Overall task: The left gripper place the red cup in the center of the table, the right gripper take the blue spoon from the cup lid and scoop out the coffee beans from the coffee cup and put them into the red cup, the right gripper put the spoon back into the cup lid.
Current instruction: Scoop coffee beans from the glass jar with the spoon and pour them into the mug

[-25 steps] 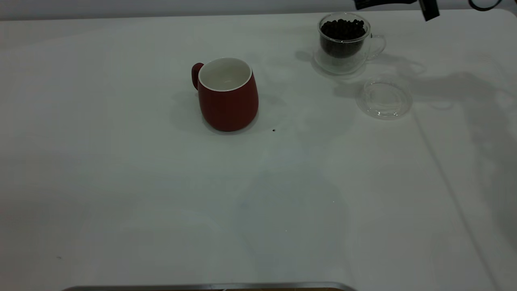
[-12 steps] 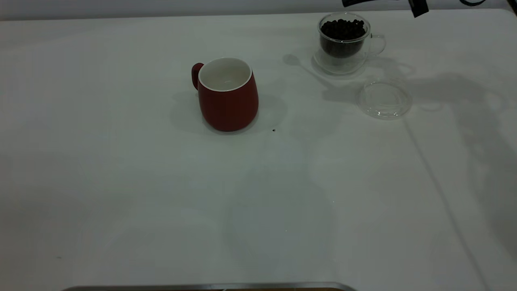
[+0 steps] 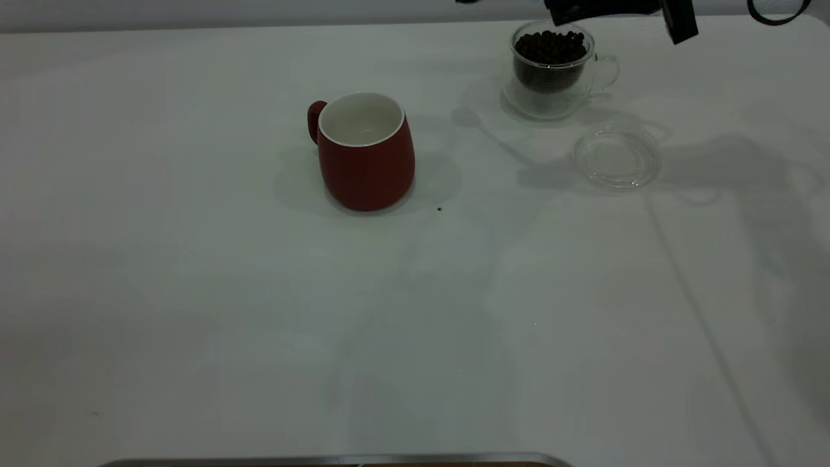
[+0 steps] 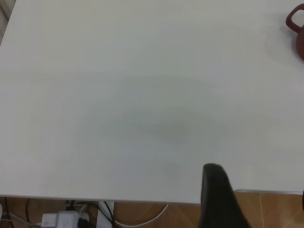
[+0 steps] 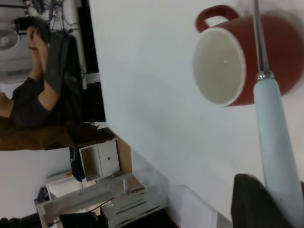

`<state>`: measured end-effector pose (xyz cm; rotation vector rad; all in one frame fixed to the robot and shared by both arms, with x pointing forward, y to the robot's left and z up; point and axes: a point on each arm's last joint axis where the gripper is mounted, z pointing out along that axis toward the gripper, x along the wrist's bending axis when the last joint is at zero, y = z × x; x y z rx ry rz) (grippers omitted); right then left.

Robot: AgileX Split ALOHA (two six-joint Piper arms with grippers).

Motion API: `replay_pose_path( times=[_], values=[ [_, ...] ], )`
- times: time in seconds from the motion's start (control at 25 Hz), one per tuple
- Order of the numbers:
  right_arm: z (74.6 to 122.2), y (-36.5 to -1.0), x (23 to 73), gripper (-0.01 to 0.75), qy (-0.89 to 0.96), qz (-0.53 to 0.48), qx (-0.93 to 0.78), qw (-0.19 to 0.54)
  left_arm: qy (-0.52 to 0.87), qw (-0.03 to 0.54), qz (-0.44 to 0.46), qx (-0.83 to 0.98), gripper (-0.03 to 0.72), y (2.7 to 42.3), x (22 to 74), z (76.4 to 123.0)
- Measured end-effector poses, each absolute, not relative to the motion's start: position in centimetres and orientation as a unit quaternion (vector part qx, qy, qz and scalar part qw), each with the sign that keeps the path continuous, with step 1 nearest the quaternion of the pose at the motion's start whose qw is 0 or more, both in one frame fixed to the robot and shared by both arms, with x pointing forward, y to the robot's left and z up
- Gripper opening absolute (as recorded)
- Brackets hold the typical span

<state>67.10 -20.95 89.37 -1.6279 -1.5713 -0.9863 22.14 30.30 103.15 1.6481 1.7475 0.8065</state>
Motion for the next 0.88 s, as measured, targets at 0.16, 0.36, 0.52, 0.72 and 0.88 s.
replay_pose_path(
  times=[0.16,0.36,0.52,0.72,0.88],
  values=[
    [89.5,-19.4,65.9,0.095,-0.613,-0.374,-0.607,0.34,0.658,0.299,0.304,0.621,0.482,30.3,22.1,103.2],
    [88.7,-17.1,64.4,0.095,-0.62,-0.369,-0.591,0.361,0.658,0.299,0.304,0.621,0.482,30.3,22.1,103.2],
    [88.3,-15.1,63.4,0.095,-0.632,-0.362,-0.575,0.373,0.658,0.299,0.304,0.621,0.482,30.3,22.1,103.2],
    [88.4,-13.7,63.0,0.095,-0.638,-0.365,-0.562,0.379,0.658,0.299,0.304,0.621,0.482,30.3,22.1,103.2],
    [88.4,-13.6,62.9,0.095,-0.641,-0.366,-0.56,0.378,0.658,0.299,0.304,0.621,0.482,30.3,22.1,103.2]
  ],
)
